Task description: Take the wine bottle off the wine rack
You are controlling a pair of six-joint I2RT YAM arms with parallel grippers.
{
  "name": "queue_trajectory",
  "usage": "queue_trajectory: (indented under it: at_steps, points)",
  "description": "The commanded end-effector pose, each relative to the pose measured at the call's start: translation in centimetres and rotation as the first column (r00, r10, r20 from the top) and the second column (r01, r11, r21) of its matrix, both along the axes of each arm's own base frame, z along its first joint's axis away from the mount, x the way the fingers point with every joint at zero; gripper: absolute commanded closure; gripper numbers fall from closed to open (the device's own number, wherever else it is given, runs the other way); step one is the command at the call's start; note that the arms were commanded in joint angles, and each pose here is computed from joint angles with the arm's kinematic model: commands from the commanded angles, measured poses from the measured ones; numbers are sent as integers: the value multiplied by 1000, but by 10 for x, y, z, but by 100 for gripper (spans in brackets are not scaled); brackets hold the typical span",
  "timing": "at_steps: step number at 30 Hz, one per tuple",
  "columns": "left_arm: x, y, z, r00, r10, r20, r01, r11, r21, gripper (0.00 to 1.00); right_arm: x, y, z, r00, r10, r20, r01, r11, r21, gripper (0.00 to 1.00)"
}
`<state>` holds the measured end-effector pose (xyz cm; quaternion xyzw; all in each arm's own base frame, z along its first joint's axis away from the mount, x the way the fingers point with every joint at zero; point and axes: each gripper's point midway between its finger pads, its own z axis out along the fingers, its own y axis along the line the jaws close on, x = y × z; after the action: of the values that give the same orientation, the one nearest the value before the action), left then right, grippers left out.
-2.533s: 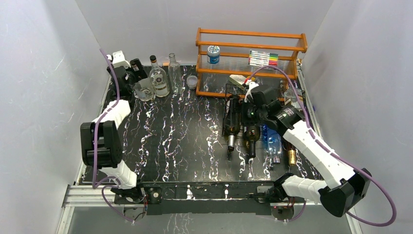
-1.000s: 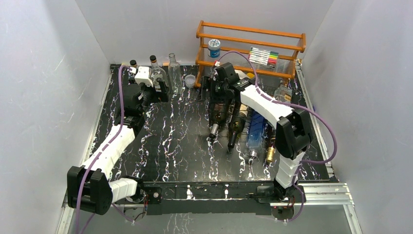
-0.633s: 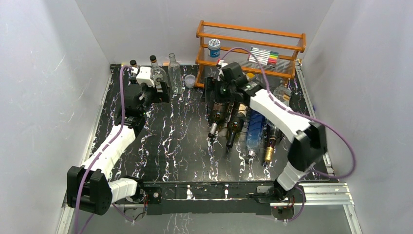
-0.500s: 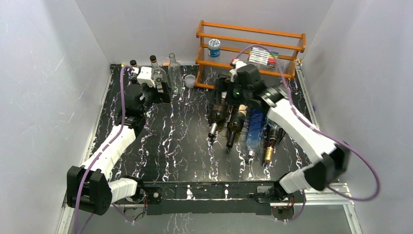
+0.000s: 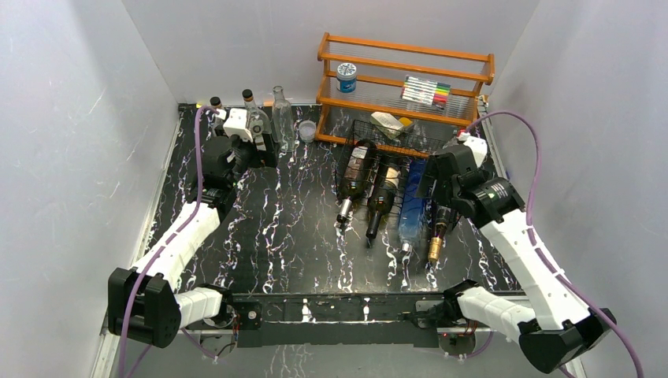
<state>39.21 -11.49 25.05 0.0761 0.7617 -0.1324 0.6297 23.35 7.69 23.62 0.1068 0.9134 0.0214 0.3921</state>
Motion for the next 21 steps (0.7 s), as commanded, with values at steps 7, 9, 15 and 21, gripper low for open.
queue_trajectory:
  at_steps: [7, 9, 15, 21]
  points:
    - [-5, -1, 15, 999, 0, 46, 0, 1000, -12, 2, 3, -41, -39, 973, -221, -68, 225, 972, 62, 8]
    - [-5, -1, 15, 999, -2, 45, 2, 1000, -13, 2, 3, -37, -50, 974, -211, -88, 218, 972, 90, 9]
    - [-4, -3, 13, 999, -9, 39, 10, 1000, -15, 2, 10, -18, -68, 986, -156, -59, 165, 966, 201, 18]
    - [-4, -4, 10, 999, -15, 34, 15, 1000, -14, 2, 14, -19, -84, 986, -155, -56, 163, 967, 194, 30]
